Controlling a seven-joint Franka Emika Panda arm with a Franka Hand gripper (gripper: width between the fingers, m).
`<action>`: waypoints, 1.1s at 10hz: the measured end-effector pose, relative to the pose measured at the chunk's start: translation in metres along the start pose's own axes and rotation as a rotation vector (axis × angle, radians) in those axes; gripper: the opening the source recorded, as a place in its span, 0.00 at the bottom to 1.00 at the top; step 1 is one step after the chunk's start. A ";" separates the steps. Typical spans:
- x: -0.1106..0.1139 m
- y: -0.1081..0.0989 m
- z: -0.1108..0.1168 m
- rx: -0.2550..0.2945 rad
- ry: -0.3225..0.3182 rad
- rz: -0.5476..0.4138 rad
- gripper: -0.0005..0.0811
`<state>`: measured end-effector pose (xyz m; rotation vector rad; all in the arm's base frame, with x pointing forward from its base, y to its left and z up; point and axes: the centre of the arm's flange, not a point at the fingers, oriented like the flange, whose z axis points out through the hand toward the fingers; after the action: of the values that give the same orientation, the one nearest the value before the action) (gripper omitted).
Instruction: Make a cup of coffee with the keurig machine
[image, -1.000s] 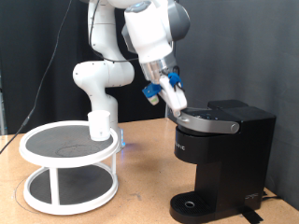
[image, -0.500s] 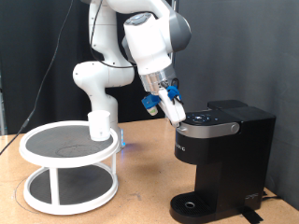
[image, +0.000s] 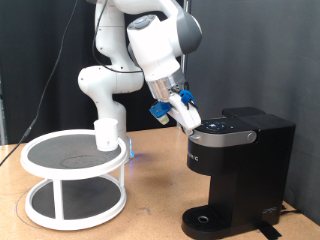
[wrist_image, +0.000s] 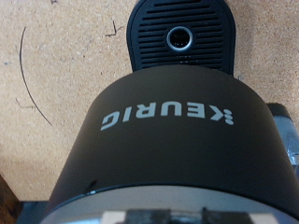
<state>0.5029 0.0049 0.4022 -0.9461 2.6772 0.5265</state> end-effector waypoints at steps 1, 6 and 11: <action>0.002 0.001 -0.002 -0.007 -0.034 -0.015 0.01; 0.009 0.017 -0.024 -0.031 -0.145 -0.053 0.01; -0.006 0.031 -0.045 -0.083 -0.219 0.009 0.01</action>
<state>0.4822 0.0120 0.4532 -0.8445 2.4820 0.7047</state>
